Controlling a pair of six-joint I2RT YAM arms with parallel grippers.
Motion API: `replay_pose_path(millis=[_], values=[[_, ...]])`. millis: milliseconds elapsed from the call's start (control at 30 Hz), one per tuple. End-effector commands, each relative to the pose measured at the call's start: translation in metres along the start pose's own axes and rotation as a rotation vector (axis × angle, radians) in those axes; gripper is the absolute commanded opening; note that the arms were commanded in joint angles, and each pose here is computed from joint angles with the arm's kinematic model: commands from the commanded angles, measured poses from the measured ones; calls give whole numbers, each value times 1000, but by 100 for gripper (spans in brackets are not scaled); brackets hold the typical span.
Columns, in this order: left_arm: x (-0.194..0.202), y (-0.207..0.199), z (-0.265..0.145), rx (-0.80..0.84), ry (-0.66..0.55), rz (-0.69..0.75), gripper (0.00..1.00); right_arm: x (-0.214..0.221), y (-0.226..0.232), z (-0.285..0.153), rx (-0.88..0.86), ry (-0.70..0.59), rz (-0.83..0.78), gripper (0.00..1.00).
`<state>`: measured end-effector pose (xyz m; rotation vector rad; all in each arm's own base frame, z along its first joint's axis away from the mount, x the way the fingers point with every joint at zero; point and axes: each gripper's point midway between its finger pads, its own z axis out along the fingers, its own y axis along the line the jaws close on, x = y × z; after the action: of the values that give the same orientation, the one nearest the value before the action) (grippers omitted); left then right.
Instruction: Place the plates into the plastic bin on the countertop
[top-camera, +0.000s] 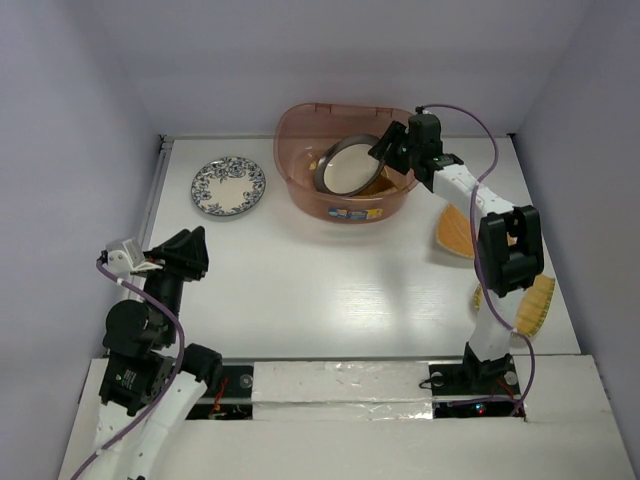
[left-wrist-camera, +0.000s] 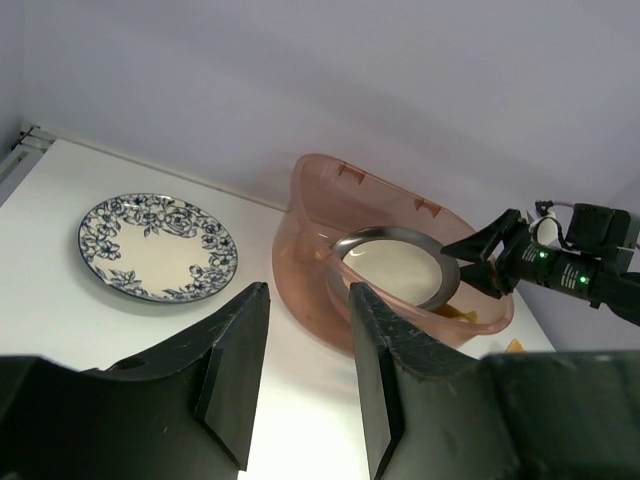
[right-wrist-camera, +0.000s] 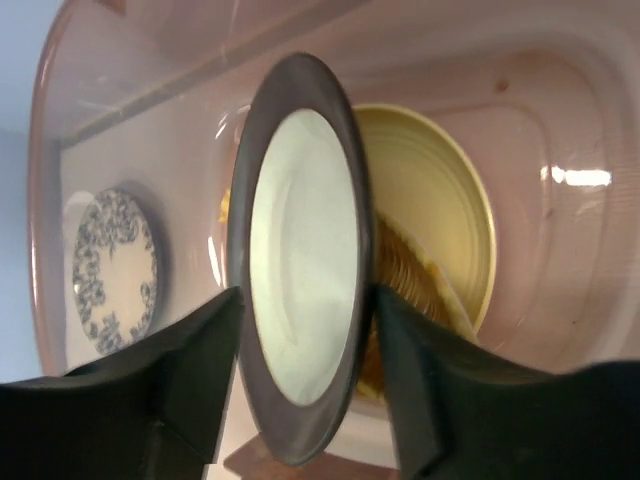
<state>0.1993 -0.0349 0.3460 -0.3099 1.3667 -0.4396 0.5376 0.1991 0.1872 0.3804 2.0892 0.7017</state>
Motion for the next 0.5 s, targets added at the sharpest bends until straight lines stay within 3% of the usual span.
replay_pose_path(millis=[0, 33, 233, 400, 467], values=[[-8, -7, 4, 25, -27, -7, 35, -40, 22, -12, -30, -122, -56, 66], [-8, -8, 4, 27, -27, -7, 35, -43, 23, -14, -28, -131, -64, 73], [-1, -13, 9, 45, 6, -8, 35, -59, 32, -39, -32, -176, -111, 89], [8, -17, 17, 58, 52, -2, 34, -73, 44, -62, -47, -215, -151, 92], [12, -21, 20, 72, 73, 5, 28, -77, 50, -77, -65, -235, -159, 93]])
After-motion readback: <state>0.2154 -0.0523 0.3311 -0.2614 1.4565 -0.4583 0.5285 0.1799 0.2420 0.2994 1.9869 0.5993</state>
